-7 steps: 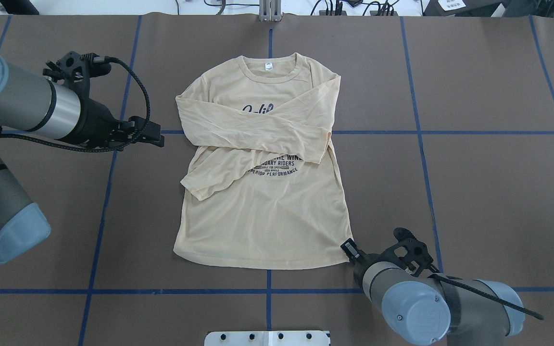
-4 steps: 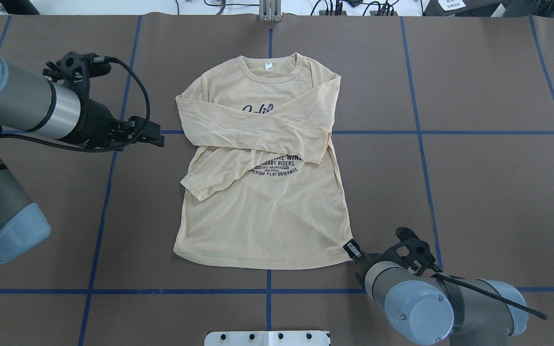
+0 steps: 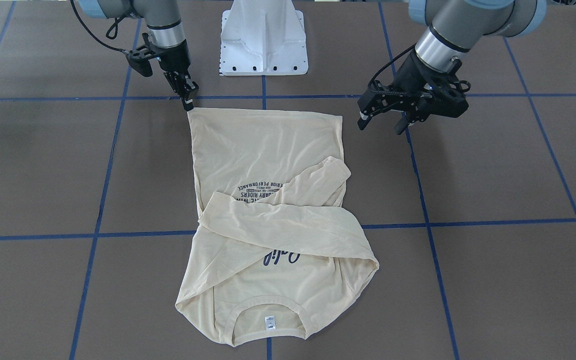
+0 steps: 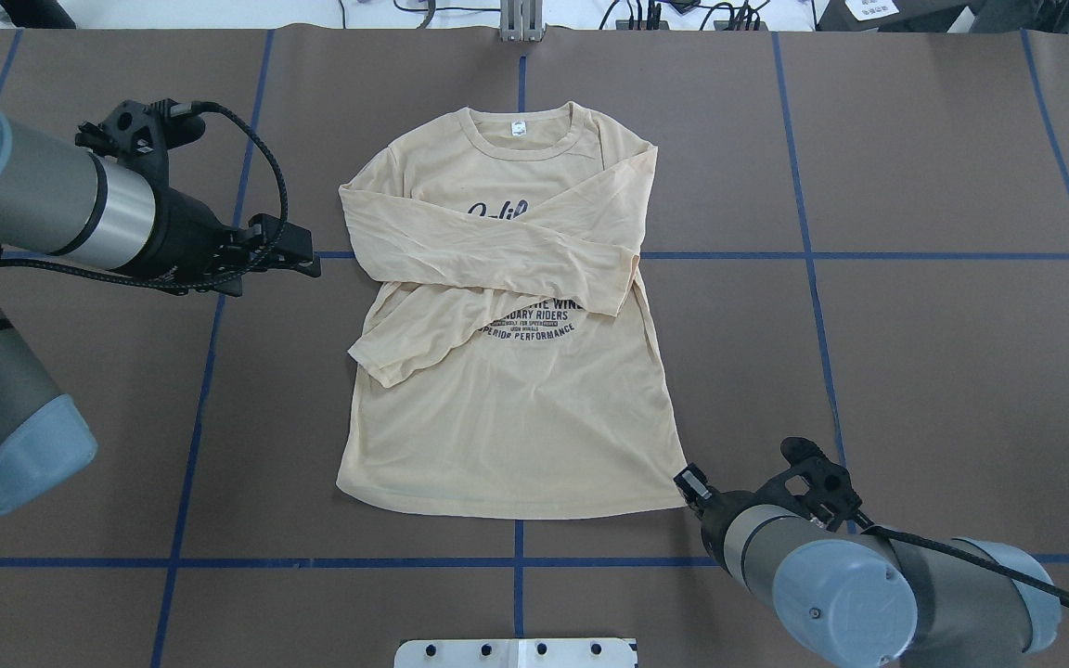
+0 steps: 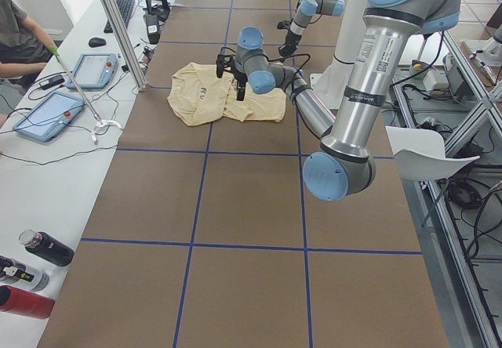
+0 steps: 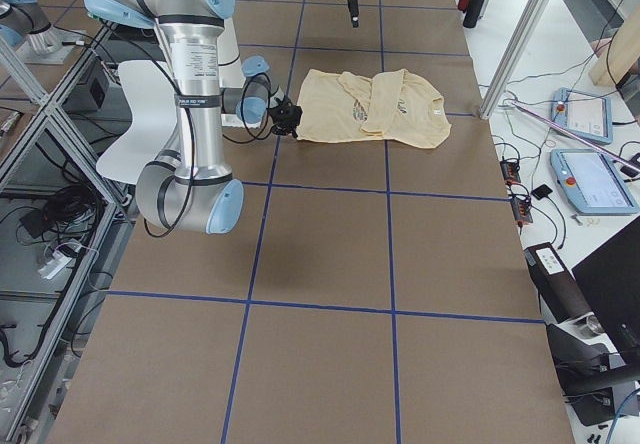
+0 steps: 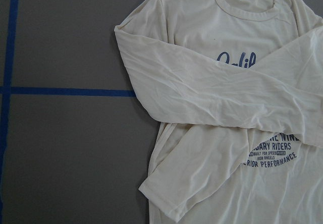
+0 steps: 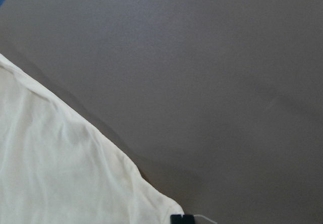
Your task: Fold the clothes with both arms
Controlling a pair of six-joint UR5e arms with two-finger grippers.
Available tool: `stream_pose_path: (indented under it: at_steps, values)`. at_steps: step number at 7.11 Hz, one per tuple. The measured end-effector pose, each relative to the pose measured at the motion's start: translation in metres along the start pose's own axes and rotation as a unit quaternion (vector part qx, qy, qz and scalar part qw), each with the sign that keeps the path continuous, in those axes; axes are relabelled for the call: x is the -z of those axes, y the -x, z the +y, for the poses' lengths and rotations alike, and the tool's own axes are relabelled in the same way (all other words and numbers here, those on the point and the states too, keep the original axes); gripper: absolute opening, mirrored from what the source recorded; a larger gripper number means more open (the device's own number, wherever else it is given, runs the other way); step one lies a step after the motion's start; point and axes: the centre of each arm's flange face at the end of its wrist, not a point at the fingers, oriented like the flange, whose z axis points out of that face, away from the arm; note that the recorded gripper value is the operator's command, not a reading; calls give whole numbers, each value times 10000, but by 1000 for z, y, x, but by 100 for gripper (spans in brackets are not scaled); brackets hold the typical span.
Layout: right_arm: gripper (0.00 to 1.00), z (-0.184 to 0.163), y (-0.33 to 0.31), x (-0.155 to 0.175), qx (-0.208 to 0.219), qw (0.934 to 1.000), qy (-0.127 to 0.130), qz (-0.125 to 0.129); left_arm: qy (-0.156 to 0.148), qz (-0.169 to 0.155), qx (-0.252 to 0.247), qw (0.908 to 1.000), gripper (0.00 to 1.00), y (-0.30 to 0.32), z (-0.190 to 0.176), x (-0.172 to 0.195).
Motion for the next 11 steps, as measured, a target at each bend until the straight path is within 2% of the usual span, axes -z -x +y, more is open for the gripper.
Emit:
stream_pose_path:
  at_steps: [1,3,4,6,7,8,9,11]
  values:
    - [0,-3,-8,10,29,9999,101,77,-48,38,407,9992,99,-2,13,2]
    - [0,-6,-27,27,121,9993,262,225,-74,-7,888,9960,99,-4,64,-12]
    - [0,-5,-33,31,159,9991,299,269,51,-49,1070,9942,92,-8,97,-26]
    - [0,-4,-36,33,183,9989,325,290,62,-262,1215,9922,81,-7,160,-62]
    - [0,-4,-36,34,182,9989,331,286,100,-389,1312,9905,79,-4,181,-80]
    - [0,-4,-35,34,181,9989,336,279,164,-525,1424,9883,71,0,200,-100]
    - [0,-4,-35,35,177,9989,334,272,184,-583,1457,9874,65,3,212,-116]
    - [0,-4,-34,35,172,9990,331,264,217,-585,1461,9873,63,6,223,-134]
